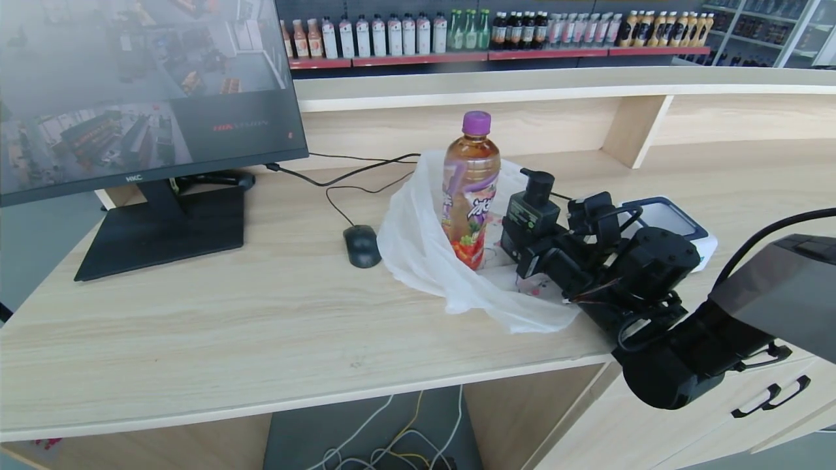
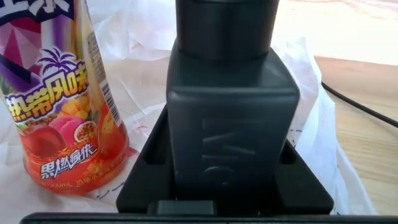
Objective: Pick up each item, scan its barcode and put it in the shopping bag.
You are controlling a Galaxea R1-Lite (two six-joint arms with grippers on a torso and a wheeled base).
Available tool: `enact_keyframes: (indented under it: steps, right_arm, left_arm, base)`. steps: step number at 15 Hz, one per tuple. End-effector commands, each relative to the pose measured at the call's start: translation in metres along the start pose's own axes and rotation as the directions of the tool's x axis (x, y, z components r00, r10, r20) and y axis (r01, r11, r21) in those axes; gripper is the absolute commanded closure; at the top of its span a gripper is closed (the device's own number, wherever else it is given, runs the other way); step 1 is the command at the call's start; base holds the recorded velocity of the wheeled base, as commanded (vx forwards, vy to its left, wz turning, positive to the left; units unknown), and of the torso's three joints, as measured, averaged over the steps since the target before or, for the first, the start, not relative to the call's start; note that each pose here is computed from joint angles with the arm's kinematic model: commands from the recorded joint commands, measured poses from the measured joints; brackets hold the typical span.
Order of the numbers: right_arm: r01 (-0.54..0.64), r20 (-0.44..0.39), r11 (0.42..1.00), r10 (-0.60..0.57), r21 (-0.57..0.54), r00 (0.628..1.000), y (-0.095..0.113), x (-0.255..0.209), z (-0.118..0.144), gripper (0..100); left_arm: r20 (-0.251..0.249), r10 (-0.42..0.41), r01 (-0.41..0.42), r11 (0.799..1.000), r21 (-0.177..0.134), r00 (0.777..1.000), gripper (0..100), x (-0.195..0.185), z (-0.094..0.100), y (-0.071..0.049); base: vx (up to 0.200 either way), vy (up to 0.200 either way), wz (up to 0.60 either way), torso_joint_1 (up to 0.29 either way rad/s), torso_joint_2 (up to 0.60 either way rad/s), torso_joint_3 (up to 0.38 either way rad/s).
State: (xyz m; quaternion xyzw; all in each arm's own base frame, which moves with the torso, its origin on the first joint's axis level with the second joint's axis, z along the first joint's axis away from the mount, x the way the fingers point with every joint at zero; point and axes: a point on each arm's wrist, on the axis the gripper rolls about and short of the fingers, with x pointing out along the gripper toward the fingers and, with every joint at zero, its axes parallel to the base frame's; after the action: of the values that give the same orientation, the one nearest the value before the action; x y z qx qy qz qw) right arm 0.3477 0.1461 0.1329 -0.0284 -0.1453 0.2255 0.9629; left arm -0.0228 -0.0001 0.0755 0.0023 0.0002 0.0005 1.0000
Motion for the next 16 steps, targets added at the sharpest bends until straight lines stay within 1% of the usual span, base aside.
enact_keyframes:
  steps: [1,5,14,16]
  right_arm:
    - [-0.003,-0.019,1.0,0.003,0.002,1.0,0.0011,0.0005,-0.0067,100]
    - [-0.004,-0.028,1.0,0.004,0.003,1.0,0.0015,0.0007,-0.0103,100]
    - [-0.006,-0.027,1.0,0.006,0.003,1.0,0.002,0.0007,-0.0097,100]
    - [-0.006,-0.016,1.0,0.006,0.002,1.0,0.0022,0.002,-0.0071,100]
  left_arm:
    - [0.0,0.0,0.0,1.0,0.0,1.0,0,0.0,0.0,0.0]
    - [0.0,0.0,0.0,1.0,0.0,1.0,0,0.0,0.0,0.0]
    - [0.0,0.0,0.0,1.0,0.0,1.0,0,0.0,0.0,0.0]
    - [0.0,0.0,0.0,1.0,0.0,1.0,0,0.0,0.0,0.0]
  base:
    - [0.0,0.0,0.0,0.0,0.0,0.0]
    - [0.0,0.0,0.0,0.0,0.0,0.0]
    - [0.0,0.0,0.0,0.0,0.0,0.0]
    - [0.0,0.0,0.0,0.0,0.0,0.0]
